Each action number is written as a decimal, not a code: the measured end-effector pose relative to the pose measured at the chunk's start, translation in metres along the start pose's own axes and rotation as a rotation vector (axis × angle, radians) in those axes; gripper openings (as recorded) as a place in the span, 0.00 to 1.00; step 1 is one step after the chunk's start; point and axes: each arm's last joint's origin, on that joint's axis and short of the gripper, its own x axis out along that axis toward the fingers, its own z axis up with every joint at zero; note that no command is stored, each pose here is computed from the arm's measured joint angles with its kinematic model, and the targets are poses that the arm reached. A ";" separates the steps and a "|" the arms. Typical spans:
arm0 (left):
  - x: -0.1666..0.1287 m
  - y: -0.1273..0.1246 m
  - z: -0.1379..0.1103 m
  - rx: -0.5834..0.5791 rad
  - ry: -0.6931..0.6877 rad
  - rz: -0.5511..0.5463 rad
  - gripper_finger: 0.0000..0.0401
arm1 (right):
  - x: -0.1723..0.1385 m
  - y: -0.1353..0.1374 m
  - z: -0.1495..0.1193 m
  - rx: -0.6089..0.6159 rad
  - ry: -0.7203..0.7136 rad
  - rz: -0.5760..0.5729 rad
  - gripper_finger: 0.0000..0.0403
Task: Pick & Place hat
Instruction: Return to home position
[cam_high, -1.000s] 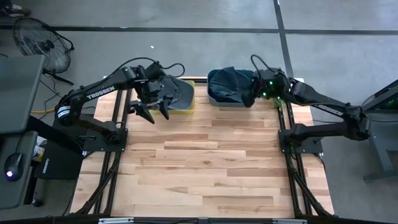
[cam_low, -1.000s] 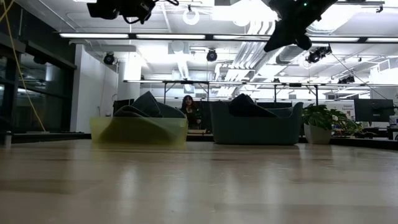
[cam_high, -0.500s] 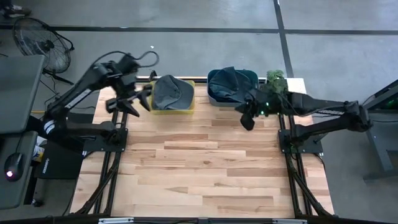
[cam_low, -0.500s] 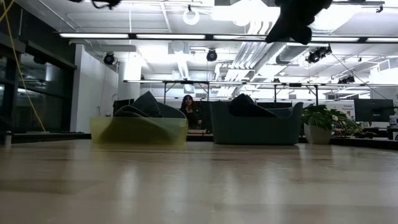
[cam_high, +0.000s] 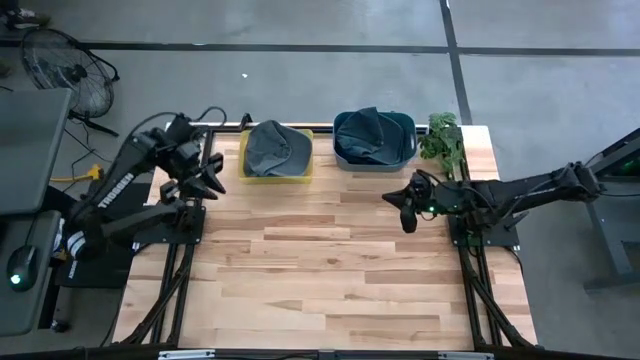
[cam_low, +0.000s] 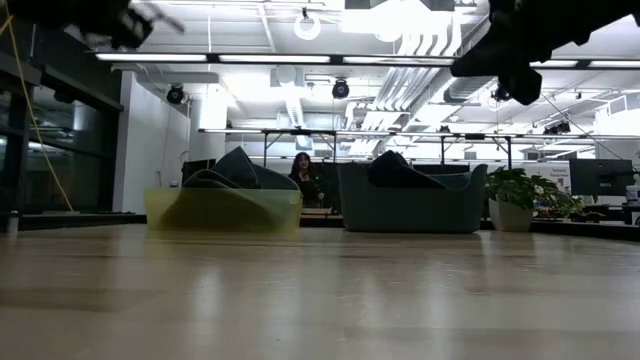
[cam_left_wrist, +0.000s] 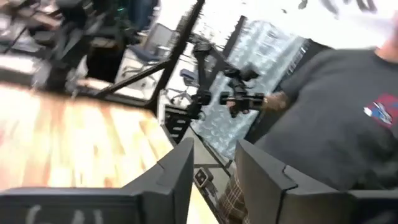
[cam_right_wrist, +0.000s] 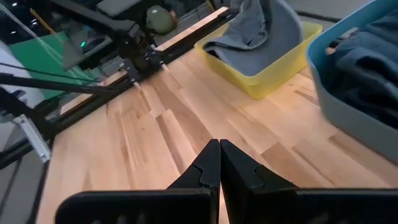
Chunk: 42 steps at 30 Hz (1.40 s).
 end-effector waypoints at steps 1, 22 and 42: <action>-0.002 0.003 -0.010 -0.029 -0.009 0.021 0.28 | -0.001 0.000 0.000 -0.002 -0.009 -0.007 0.00; -0.043 0.026 -0.077 -0.102 -0.219 0.459 0.15 | -0.001 -0.001 0.007 0.006 -0.080 -0.009 0.00; -0.014 -0.015 -0.102 -0.024 -0.170 0.395 0.15 | 0.000 -0.004 0.010 -0.010 -0.112 -0.047 0.00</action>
